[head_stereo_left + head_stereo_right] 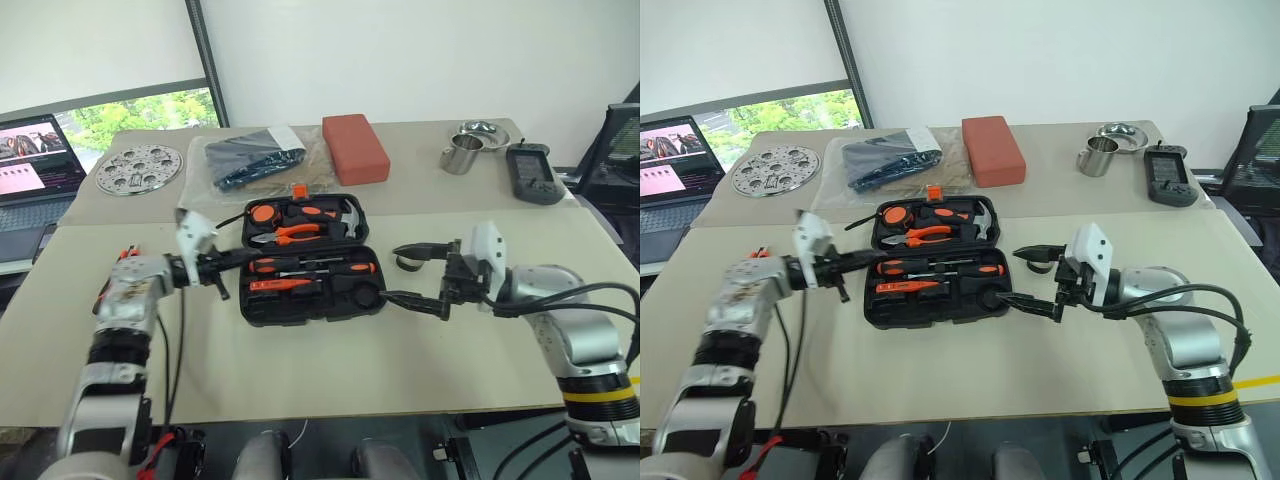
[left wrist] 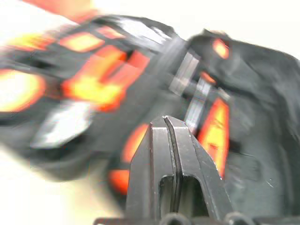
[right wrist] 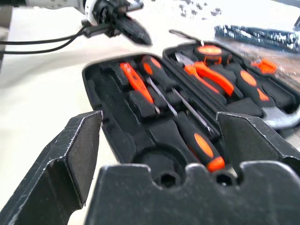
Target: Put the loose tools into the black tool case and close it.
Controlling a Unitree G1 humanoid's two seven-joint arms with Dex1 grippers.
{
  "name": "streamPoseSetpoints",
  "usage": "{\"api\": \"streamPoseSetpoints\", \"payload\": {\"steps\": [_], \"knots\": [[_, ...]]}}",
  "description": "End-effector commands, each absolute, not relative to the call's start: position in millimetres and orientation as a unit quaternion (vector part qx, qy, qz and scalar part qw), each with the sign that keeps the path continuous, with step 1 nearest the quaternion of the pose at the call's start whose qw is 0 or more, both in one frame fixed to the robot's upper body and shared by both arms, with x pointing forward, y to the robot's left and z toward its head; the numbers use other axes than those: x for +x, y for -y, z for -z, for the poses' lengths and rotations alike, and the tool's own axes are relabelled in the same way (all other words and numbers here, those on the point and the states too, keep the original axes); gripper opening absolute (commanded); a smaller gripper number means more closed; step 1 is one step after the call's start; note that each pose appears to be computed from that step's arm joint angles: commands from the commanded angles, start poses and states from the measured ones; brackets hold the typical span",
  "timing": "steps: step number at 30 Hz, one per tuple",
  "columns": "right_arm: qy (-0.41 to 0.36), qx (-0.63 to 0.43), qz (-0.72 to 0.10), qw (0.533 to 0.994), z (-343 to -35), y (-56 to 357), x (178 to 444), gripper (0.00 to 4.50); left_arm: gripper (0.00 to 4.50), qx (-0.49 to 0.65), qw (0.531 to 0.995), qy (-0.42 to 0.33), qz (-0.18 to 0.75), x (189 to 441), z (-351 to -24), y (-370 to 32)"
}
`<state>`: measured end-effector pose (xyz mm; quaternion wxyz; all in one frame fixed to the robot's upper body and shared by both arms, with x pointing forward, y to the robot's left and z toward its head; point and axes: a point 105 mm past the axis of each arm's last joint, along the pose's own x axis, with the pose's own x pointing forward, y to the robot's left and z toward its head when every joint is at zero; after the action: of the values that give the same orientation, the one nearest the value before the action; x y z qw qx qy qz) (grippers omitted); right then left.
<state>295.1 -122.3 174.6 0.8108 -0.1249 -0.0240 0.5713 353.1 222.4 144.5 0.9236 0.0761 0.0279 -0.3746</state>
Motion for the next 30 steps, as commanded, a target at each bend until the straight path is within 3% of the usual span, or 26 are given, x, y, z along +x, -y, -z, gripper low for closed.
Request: {"api": "streamPoseSetpoints", "payload": {"steps": [1,2,7,12,19,29,30], "knots": [[0.069,-0.111,-0.601,0.788,-196.0,99.6,288.9,4.5,0.53,0.076,0.971,-0.01,0.225,342.3,-164.4,-270.8],[0.072,-0.107,-0.605,0.786,-197.0,97.0,288.9,4.5,0.64,0.079,0.978,-0.016,0.192,338.6,-163.8,-281.4],[0.074,-0.098,-0.622,0.773,-194.8,89.6,292.4,4.5,2.49,0.114,0.991,-0.052,0.054,320.8,-151.8,-328.3],[0.075,-0.094,-0.639,0.76,-193.0,80.1,292.6,4.5,4.29,0.133,0.987,-0.082,-0.021,316.6,-146.2,-362.3],[0.076,-0.09,-0.65,0.751,-191.3,71.9,293.0,4.5,4.4,0.096,0.988,-0.118,-0.039,329.4,-132.9,-397.7],[0.078,-0.097,-0.64,0.758,-190.5,79.0,295.5,4.5,4.4,0.072,0.959,-0.275,-0.002,328.1,-69.4,-407.8],[0.078,-0.097,-0.639,0.759,-190.2,79.6,295.4,4.5,4.16,0.068,0.956,-0.286,0.003,326.3,-64.4,-406.8]]}}
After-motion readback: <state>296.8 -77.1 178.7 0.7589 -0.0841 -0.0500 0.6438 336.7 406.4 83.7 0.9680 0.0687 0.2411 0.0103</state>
